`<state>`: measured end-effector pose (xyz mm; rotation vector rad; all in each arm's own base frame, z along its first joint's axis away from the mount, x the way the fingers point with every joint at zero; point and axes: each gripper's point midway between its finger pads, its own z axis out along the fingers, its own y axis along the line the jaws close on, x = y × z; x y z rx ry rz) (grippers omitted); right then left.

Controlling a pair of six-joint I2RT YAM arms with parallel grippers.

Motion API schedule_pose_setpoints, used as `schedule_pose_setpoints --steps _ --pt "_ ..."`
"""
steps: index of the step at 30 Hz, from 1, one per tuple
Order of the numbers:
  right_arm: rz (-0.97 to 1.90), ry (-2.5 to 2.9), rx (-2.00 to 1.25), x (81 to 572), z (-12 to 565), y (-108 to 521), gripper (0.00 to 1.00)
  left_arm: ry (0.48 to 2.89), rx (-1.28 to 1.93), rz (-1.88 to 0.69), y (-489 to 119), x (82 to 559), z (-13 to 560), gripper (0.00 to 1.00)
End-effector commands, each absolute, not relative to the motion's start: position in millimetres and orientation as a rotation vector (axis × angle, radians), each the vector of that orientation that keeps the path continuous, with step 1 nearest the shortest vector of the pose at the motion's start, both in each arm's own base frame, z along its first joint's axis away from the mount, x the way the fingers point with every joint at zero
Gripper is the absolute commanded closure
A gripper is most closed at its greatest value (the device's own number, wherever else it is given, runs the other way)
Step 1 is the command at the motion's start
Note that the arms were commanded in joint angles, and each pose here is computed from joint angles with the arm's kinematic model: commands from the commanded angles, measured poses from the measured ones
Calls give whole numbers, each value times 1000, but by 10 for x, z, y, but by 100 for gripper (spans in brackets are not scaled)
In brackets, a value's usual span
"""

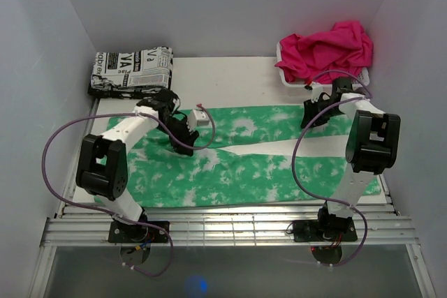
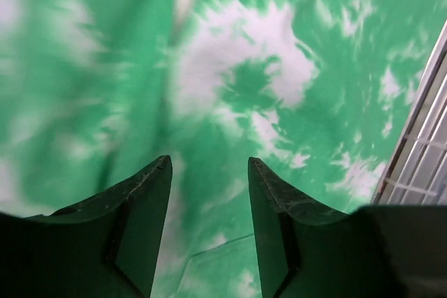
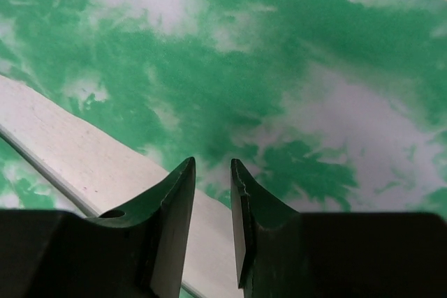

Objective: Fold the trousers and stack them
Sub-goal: Flatten the trousers out

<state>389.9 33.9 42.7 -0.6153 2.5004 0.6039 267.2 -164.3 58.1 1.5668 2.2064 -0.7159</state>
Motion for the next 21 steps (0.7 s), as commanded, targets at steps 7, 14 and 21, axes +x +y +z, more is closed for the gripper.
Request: schedule_pose_setpoints --steps 7,14,21 --pt "519 2332 -970 4040 1141 93 63 2172 1033 -639 -693 3663 1781 35" --pt "524 2292 -1454 3058 1014 -36 69 2395 941 -575 -40 3123 1310 40" --pt "620 2413 -1522 2373 612 -34 75 2633 702 -581 461 2646 782 50"
